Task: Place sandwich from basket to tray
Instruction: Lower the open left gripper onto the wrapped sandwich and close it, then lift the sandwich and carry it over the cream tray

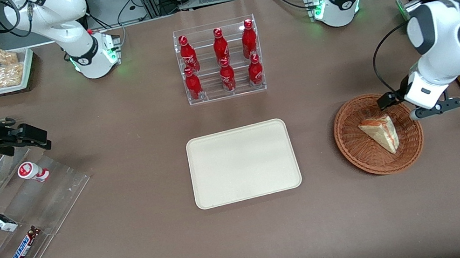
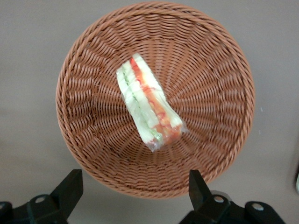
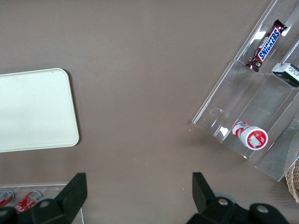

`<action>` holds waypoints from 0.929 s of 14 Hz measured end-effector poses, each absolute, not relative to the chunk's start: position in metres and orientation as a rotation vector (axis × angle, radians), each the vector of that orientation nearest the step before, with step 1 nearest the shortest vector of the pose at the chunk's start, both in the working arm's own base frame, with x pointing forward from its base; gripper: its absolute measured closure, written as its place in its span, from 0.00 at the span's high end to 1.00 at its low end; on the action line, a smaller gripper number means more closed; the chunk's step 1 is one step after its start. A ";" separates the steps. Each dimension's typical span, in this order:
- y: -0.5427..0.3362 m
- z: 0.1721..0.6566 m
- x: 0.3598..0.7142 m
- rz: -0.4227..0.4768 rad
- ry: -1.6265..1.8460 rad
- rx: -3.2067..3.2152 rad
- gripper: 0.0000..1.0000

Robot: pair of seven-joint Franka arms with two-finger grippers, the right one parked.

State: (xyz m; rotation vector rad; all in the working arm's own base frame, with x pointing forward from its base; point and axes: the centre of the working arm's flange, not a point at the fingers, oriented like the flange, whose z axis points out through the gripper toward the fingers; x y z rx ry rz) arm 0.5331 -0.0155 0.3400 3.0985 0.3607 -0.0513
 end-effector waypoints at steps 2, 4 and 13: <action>-0.016 0.334 0.538 0.013 0.634 3.049 1.00; -0.019 0.324 0.545 0.073 0.922 2.960 1.00; -0.032 0.246 0.552 0.018 1.194 2.878 0.88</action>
